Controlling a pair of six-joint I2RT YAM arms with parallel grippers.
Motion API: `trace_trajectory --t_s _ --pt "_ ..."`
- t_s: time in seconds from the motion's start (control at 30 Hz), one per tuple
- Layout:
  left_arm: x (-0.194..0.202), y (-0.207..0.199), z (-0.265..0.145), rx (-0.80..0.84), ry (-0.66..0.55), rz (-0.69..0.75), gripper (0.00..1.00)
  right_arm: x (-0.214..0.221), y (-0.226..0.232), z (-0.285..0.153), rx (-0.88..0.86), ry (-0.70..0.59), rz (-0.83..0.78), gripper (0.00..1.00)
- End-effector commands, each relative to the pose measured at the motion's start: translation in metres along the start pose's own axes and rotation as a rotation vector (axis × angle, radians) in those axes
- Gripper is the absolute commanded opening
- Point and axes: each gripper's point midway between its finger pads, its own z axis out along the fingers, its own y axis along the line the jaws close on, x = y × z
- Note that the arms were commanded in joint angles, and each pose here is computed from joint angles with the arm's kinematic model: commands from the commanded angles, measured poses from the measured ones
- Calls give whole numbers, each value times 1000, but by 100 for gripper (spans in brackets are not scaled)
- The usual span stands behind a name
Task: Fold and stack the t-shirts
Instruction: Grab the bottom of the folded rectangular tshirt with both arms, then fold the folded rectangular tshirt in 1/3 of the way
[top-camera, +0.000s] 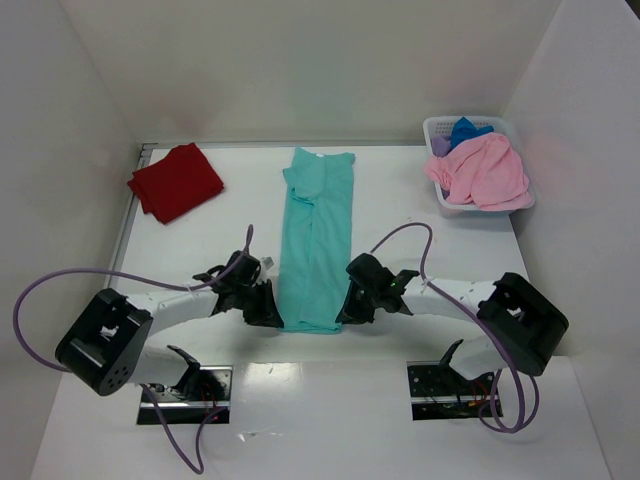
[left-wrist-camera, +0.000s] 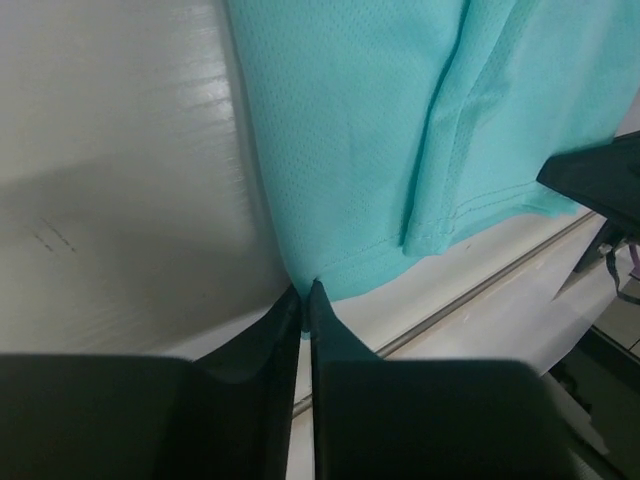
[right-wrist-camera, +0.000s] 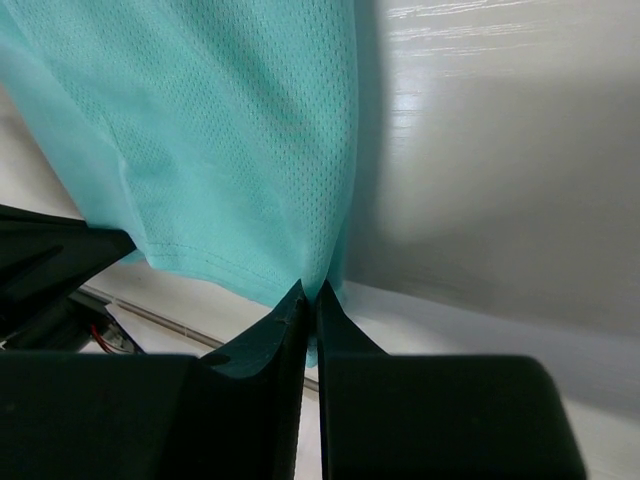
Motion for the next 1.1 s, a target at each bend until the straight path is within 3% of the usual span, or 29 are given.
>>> trace_trajectory --t_s 0.0,0.07,0.33,0.7,0.87,1.07 --pt "-2 7 2 -42 7 32 6 -13 30 -7 -74 -54 -12 9" --pt "-1 5 2 -43 15 38 0 -14 26 -7 -60 -60 -21 7" --pt "-29 -30 -23 -9 -44 105 0 -26 48 -34 -113 -113 -29 2" --pt "-78 -67 -36 28 -111 169 0 -114 60 -74 -190 -267 -2 2" --pt "-131 -85 -43 57 -185 209 0 -151 66 -74 -196 -284 -28 4" --pt "-188 -87 -29 80 -186 210 0 -202 72 -60 -199 -298 -14 4"
